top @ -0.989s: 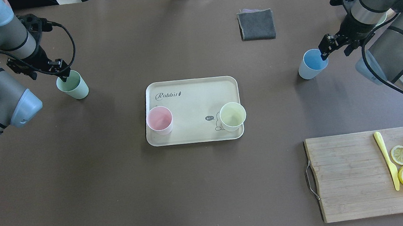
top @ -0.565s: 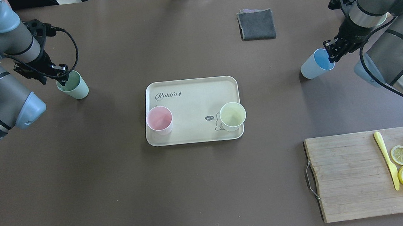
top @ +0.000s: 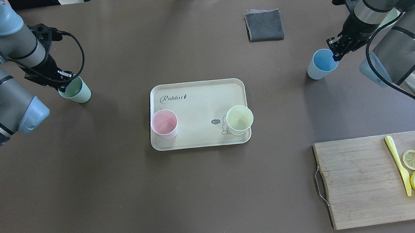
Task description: Place all cups on tray
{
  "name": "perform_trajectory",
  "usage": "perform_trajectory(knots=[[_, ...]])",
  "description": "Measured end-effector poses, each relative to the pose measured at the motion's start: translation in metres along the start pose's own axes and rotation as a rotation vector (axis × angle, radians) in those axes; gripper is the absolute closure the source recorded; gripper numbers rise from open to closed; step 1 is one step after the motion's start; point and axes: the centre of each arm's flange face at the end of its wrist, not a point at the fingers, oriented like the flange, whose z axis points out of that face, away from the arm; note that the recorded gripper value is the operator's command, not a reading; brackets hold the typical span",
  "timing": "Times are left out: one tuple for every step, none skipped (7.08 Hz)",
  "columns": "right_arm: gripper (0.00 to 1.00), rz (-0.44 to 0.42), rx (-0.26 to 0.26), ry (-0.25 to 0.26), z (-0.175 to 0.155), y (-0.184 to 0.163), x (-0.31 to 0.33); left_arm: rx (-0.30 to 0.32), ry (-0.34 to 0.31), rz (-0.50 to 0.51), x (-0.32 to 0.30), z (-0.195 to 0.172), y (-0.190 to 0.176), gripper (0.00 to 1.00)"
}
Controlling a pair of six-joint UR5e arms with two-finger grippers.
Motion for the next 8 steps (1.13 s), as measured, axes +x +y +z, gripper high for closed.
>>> perform_trajectory(knots=[[1.0,0.021,0.017,-0.021,-0.013,-0.003,-0.021,-0.005,0.046,-0.012,0.013,-0.017,-0.007,1.0],[1.0,0.049,0.026,-0.05,-0.022,-0.003,-0.054,-0.002,0.087,-0.04,0.032,-0.036,-0.013,1.0],[1.0,0.081,0.02,-0.079,-0.022,0.001,-0.101,0.005,0.118,-0.077,0.06,-0.051,-0.019,1.0],[1.0,0.112,0.009,-0.106,-0.018,0.009,-0.153,0.002,0.144,-0.111,0.098,-0.059,-0.018,1.0],[1.0,0.136,-0.001,-0.127,-0.014,0.019,-0.2,-0.009,0.164,-0.139,0.137,-0.06,-0.013,1.0],[1.0,0.147,-0.011,-0.139,-0.007,0.031,-0.237,-0.017,0.17,-0.16,0.171,-0.055,-0.005,1.0],[1.0,0.151,-0.014,-0.139,0.001,0.042,-0.261,-0.013,0.161,-0.172,0.196,-0.046,0.002,1.0],[1.0,0.153,-0.006,-0.128,0.009,0.05,-0.275,-0.01,0.151,-0.18,0.216,-0.037,0.009,1.0]])
